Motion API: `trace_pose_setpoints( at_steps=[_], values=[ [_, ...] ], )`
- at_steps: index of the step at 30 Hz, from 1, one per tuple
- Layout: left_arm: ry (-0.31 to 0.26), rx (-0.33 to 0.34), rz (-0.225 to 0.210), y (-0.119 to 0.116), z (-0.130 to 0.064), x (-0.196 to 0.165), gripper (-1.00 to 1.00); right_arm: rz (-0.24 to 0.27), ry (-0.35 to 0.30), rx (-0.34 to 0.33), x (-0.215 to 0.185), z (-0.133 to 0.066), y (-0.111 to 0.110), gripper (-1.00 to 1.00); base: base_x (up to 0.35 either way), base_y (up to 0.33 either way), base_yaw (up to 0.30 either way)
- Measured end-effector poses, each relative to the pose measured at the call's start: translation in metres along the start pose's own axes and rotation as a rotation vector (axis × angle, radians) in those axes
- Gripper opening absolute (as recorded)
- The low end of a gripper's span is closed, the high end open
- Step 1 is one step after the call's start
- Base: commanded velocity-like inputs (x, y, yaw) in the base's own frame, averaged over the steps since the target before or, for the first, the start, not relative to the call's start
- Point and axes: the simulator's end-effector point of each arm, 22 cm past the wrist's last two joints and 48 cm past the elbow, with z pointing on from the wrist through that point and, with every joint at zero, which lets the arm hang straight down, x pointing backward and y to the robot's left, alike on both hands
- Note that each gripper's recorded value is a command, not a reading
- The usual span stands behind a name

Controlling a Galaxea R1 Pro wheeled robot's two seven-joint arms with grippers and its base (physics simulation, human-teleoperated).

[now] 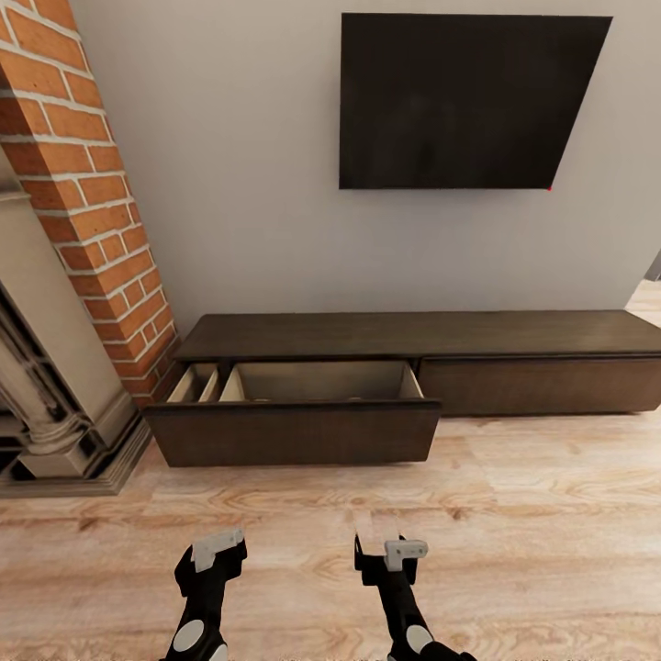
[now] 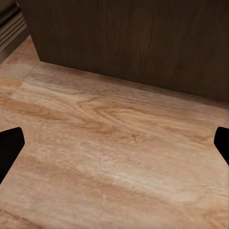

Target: Place each of the two pumpkins and all three candles from the living room inside a cabinet in the living room (use any cabinet), then make sure every cabinet is closed, and position the cauldron so it is next to a table in the living room.

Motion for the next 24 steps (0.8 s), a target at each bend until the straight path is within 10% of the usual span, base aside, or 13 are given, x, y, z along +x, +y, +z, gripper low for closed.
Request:
trace_pose_setpoints(
  at_steps=[24],
  values=[
    [0.005, -0.005, 0.007, 0.004, 0.005, 0.017, 1.0, -0.005, 0.003, -0.001, 0.015, 0.003, -0.003, 1.0, 0.112, 0.022, 0.0]
  ],
)
